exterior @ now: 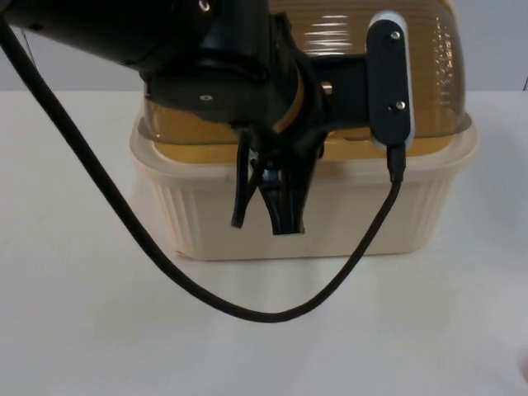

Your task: Open the box lid with the left hand, place the block into the box with the right hand, then close the box lid with the left hand.

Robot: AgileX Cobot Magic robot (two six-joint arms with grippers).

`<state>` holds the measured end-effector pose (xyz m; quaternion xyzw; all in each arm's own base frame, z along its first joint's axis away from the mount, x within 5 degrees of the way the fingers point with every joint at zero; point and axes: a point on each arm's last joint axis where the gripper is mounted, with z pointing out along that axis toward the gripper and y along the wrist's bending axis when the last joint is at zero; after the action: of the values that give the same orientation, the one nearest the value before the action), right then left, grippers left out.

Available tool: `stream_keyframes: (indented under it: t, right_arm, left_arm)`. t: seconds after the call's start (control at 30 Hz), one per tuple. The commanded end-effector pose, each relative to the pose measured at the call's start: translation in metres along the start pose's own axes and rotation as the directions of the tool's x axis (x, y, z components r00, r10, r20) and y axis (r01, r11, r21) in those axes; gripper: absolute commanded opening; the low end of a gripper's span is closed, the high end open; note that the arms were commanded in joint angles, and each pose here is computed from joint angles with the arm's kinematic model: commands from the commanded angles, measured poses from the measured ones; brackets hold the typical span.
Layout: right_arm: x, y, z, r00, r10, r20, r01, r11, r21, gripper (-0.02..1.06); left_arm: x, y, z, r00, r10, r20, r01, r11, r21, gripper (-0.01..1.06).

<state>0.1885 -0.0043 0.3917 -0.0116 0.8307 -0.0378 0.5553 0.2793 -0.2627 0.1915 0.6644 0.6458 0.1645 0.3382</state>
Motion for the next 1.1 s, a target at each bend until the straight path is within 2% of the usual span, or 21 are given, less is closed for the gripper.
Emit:
stream_keyframes:
  t: [0.0,0.17,0.4,0.57,0.67,0.87,1.07]
  right_arm:
    - [-0.002,0.000,-0.002,1.000,-0.001,0.008,0.001,1.000,0.002,0.93]
    - [-0.001,0.000,-0.002,1.000,0.001,0.002,-0.001,1.000,0.001,0.93]
    - [-0.001,0.000,-0.002,1.000,0.004,0.000,-0.004,1.000,0.000,0.93]
    - [-0.001,0.000,-0.002,1.000,0.004,0.000,-0.004,1.000,0.000,0.93]
    - [-0.001,0.000,-0.002,1.000,0.004,0.000,-0.004,1.000,0.000,0.93]
    - [-0.001,0.000,-0.002,1.000,0.004,0.000,-0.004,1.000,0.000,0.93]
    - [-0.001,0.000,-0.002,1.000,0.004,0.000,-0.004,1.000,0.000,0.93]
  left_arm:
    - [-0.002,0.002,-0.001,1.000,0.017,0.004,-0.017,1.000,-0.019,0.00]
    - [-0.003,0.004,-0.001,0.999,0.051,0.009,-0.050,0.998,-0.033,0.00]
    - [0.011,0.023,0.003,1.000,-0.026,-0.003,0.026,0.999,-0.048,0.00]
    - [0.016,0.036,-0.001,0.998,-0.062,0.007,0.062,0.998,-0.001,0.00]
    - [0.019,0.044,-0.002,0.996,-0.092,0.013,0.091,0.994,0.058,0.00]
    - [0.025,0.066,-0.005,0.993,-0.120,0.011,0.120,0.992,0.025,0.00]
    - [0.031,0.077,-0.007,0.990,-0.138,0.000,0.138,0.990,0.031,0.00]
